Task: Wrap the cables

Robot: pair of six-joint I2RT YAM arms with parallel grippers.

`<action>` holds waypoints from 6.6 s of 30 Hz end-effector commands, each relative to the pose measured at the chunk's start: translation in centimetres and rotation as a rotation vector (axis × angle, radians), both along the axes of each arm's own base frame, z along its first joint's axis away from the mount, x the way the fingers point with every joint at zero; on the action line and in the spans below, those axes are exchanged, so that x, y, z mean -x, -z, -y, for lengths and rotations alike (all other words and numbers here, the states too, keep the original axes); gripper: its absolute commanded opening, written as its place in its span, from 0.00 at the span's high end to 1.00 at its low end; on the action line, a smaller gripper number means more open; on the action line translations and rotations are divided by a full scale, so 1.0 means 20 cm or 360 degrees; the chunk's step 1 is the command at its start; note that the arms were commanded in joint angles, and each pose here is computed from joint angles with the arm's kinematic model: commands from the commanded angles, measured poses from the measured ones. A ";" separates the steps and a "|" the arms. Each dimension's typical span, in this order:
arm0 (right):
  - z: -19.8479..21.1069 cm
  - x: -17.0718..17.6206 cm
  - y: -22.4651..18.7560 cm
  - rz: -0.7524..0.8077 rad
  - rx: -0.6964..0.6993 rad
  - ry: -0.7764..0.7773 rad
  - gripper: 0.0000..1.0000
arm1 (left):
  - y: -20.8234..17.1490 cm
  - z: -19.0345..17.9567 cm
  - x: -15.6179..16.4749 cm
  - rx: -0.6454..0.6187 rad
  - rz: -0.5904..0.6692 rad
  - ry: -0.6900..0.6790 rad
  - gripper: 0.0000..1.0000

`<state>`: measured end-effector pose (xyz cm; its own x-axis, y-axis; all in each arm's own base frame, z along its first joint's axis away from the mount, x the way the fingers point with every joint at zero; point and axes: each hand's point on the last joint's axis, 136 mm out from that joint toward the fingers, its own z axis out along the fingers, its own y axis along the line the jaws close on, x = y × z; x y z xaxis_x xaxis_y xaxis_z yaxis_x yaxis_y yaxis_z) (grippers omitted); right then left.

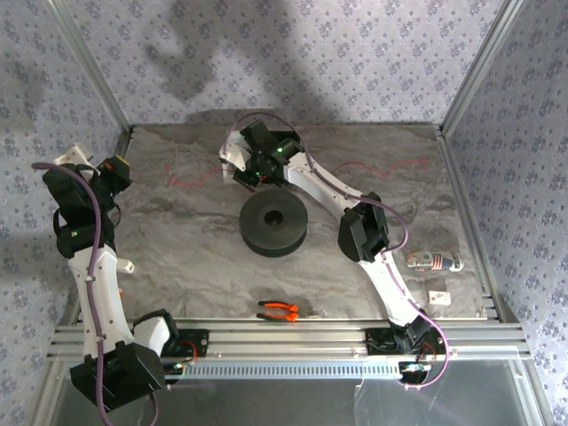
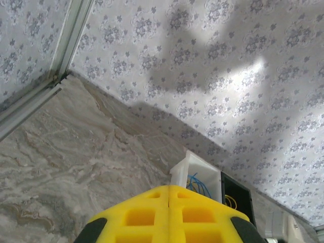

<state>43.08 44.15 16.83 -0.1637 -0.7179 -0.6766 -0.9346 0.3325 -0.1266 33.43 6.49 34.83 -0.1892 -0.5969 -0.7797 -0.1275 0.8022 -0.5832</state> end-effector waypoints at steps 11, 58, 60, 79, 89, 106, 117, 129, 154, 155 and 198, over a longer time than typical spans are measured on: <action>0.07 -0.04 -0.19 0.0074 -0.0070 0.0111 1.00 | 0.04 0.23 -0.02 -0.0127 -0.0124 0.0389 0.69; 0.15 -0.22 -0.24 0.0010 -0.0183 0.0531 1.00 | 1.17 1.39 -0.02 0.0272 -0.0524 0.1357 0.08; 0.16 -0.22 -0.24 0.0008 -0.0183 0.0531 1.00 | 1.19 1.40 -0.02 0.0289 -0.0535 0.1370 0.09; 0.16 -0.20 -0.21 -0.0017 -0.0162 0.0522 1.00 | 1.35 1.43 -0.03 0.0310 -0.0693 0.1349 0.68; 0.16 -0.20 -0.23 -0.0006 -0.0171 0.0514 1.00 | 1.22 1.30 0.00 -0.0033 -0.0800 0.1237 1.00; 0.14 -0.19 -0.21 -0.0029 -0.0199 0.0499 1.00 | 0.87 0.95 0.01 -0.0911 -0.0961 0.0717 1.00; 0.15 -0.19 -0.19 -0.0043 -0.0186 0.0500 1.00 | 0.92 0.95 -0.08 -0.0957 -0.0990 0.0647 1.00; 0.15 -0.18 -0.18 -0.0055 -0.0185 0.0490 1.00 | 0.91 0.95 -0.09 -0.0959 -0.0972 0.0646 0.90; 0.15 -0.18 -0.18 -0.0065 -0.0204 0.0481 1.00 | 0.53 0.91 -0.05 -0.1011 -0.0786 0.0621 0.40; 0.14 -0.18 -0.18 -0.0066 -0.0203 0.0479 1.00 | 0.51 0.88 -0.02 -0.1035 -0.0804 0.0605 0.37; 0.23 -0.04 -0.26 -0.0089 -0.0167 0.0419 1.00 | 0.81 0.60 0.06 -0.0853 -0.1124 0.0482 1.00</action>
